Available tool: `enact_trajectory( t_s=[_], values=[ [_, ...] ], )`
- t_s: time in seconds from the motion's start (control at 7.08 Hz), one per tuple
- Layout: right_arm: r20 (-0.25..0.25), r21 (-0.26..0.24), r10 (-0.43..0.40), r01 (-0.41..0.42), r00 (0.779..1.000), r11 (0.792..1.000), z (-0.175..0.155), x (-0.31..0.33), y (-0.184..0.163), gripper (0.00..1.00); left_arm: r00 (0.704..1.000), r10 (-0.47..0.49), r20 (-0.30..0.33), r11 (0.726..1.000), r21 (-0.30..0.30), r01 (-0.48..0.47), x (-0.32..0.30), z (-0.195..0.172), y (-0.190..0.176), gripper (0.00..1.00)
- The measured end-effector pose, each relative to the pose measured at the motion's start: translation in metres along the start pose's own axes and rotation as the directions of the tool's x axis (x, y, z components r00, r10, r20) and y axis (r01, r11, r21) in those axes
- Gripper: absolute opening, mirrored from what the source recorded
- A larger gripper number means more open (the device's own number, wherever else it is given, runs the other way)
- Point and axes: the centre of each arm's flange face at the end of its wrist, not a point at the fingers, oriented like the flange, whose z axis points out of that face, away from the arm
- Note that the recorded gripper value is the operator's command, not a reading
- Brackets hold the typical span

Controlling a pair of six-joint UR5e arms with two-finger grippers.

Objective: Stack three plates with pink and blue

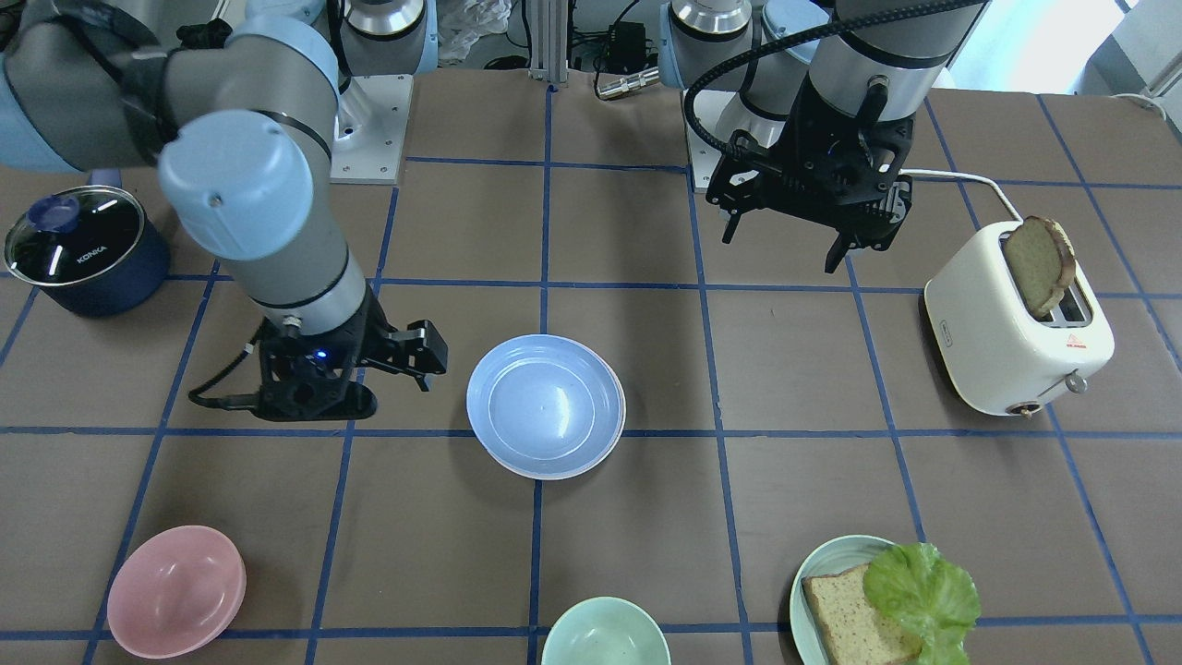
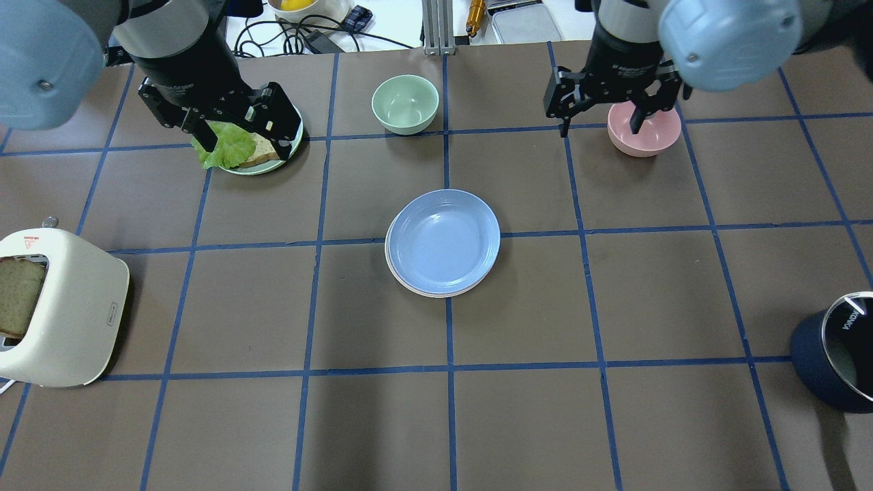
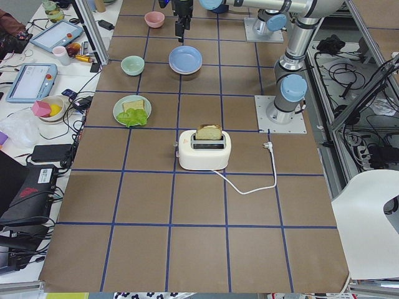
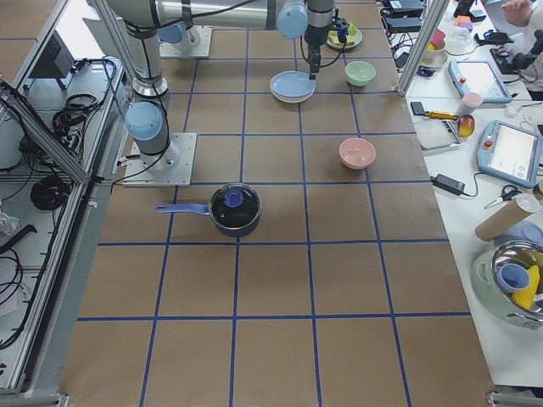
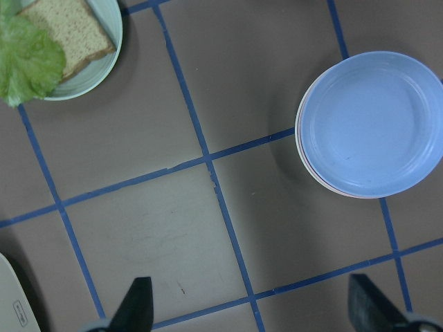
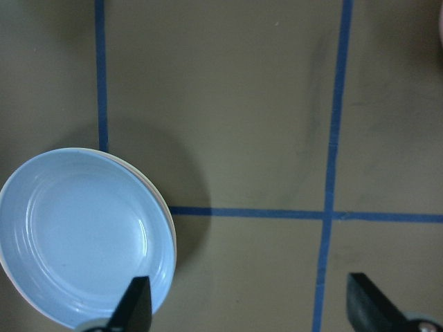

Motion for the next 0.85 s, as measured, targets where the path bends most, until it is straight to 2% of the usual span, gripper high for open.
enact_trajectory(
  t_s=[0.14, 0.28, 0.57, 0.85],
  values=[
    [-0.011, -0.028, -0.014, 0.013, 1.000, 1.000, -0.019, 0.020, 0.027, 1.00, 0.999, -0.049, 0.002, 0.999, 0.000, 0.049, 0.000, -0.004, 0.007, 1.00],
    [-0.010, -0.030, -0.028, 0.027, 1.000, 0.999, -0.027, 0.028, 0.049, 1.00, 0.996, -0.086, -0.002, 0.996, 0.000, 0.086, 0.001, -0.006, 0.015, 1.00],
    [-0.008, 0.009, -0.032, 0.032, 0.999, 0.999, -0.037, 0.032, 0.072, 1.00, 0.994, -0.109, -0.008, 0.994, 0.011, 0.109, 0.002, -0.013, 0.025, 1.00],
    [-0.010, 0.048, -0.024, 0.024, 1.000, 0.999, -0.055, 0.033, 0.073, 1.00, 0.995, -0.103, -0.002, 0.994, 0.022, 0.103, 0.002, -0.018, 0.028, 1.00]
  ],
)
